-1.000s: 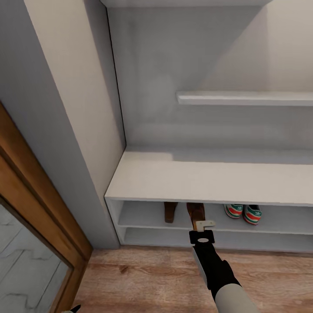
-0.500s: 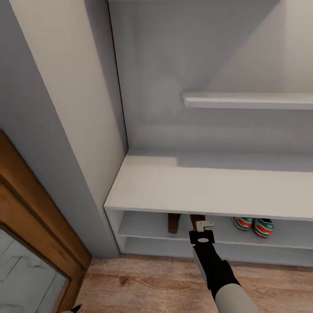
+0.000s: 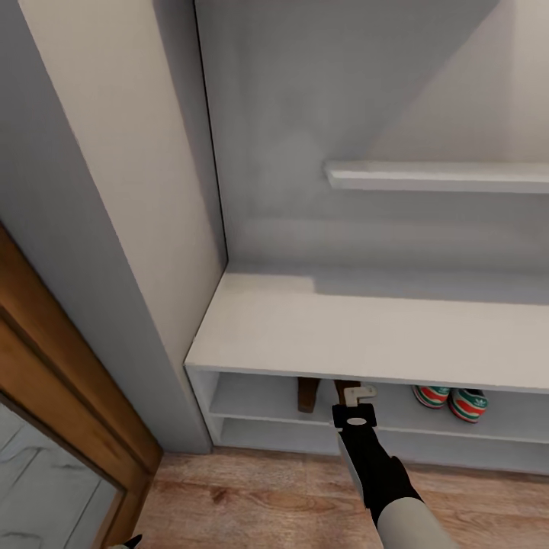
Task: Pick up the two gym shoes and the two sandals from the corridor floor and place them onto the hallstand (shoe rack) in the corridor, making sure they are on the rack and not on the floor. Arrange them so the two gym shoes are next to each other and the two sandals are next to each other.
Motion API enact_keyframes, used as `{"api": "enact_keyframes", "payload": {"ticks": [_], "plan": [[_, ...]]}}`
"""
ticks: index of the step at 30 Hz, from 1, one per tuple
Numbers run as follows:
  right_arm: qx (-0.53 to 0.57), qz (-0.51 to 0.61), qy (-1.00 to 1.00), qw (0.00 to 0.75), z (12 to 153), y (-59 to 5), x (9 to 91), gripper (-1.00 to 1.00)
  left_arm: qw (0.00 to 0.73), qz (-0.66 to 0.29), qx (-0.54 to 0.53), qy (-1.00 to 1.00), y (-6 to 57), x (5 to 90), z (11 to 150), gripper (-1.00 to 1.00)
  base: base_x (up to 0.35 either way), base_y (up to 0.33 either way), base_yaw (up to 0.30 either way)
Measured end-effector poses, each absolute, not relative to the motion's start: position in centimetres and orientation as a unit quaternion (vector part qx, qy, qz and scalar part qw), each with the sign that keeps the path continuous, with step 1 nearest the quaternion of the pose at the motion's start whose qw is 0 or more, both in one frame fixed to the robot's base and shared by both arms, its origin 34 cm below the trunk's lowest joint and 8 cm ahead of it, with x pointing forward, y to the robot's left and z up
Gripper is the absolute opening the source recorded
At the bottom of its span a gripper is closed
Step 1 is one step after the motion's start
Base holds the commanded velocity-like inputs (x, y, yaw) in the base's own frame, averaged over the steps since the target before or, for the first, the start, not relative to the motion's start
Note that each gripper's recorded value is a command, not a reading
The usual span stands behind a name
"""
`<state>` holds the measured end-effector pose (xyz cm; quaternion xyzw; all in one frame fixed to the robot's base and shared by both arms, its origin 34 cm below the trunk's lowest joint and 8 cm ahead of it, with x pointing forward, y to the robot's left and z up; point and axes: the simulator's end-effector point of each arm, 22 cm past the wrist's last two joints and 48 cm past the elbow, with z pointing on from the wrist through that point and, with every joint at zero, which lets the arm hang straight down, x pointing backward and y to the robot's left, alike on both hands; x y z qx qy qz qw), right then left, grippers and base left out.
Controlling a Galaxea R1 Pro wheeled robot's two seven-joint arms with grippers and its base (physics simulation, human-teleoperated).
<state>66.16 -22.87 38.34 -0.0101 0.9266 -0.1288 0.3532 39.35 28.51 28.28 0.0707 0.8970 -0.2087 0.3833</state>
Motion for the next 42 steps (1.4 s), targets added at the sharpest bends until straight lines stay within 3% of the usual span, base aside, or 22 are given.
{"api": "enact_keyframes", "payload": {"ticks": [42], "plan": [[-0.011,-0.129,0.927,0.353,38.32,-22.84,66.17,-1.00,0.384,-0.208,0.070,0.897,28.64,39.38,28.29,1.00,0.025,0.000,0.000]]}}
